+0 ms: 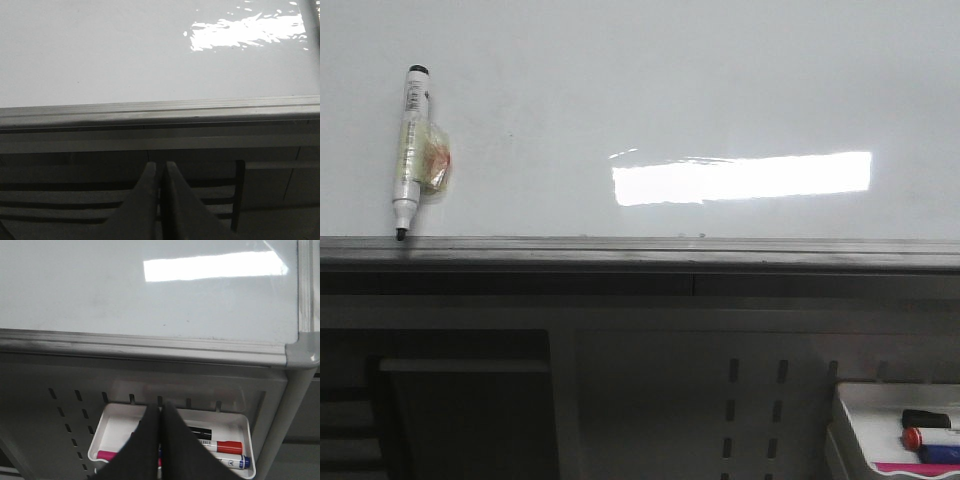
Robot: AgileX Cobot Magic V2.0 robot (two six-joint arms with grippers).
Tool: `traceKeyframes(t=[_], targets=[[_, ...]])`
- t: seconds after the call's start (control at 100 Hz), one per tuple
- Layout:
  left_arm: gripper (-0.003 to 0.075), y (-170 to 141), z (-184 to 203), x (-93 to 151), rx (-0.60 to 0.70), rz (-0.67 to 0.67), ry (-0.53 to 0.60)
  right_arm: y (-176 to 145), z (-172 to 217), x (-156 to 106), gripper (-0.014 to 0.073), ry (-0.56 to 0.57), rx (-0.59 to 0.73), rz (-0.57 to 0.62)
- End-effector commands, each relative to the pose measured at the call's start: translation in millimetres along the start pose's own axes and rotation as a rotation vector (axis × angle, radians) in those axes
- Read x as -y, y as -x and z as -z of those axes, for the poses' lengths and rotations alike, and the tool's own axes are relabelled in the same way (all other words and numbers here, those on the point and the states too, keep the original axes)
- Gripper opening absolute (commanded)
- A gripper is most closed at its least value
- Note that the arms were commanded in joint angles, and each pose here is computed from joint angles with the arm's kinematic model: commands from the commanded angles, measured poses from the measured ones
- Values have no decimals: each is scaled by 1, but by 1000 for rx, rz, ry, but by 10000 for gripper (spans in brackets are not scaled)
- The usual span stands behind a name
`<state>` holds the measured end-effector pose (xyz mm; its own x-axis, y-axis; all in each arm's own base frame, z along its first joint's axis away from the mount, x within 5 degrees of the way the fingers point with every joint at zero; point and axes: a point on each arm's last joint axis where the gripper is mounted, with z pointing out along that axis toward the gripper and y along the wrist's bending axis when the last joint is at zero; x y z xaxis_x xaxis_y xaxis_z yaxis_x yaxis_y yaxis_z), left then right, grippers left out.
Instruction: Write number 4 on whiteboard
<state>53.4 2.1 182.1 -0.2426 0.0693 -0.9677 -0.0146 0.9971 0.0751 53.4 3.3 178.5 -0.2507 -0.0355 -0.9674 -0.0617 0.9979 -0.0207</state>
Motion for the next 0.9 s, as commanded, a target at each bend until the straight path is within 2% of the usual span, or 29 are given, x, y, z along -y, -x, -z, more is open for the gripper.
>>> traceKeyframes(t=[0.0,0.89], targets=[[-20,-4,-2,1,53,12,2,-4,-1,1,-66,-9,13,13],[-20,-4,-2,-1,57,-40,15,-2,-1,1,-66,-10,36,14]])
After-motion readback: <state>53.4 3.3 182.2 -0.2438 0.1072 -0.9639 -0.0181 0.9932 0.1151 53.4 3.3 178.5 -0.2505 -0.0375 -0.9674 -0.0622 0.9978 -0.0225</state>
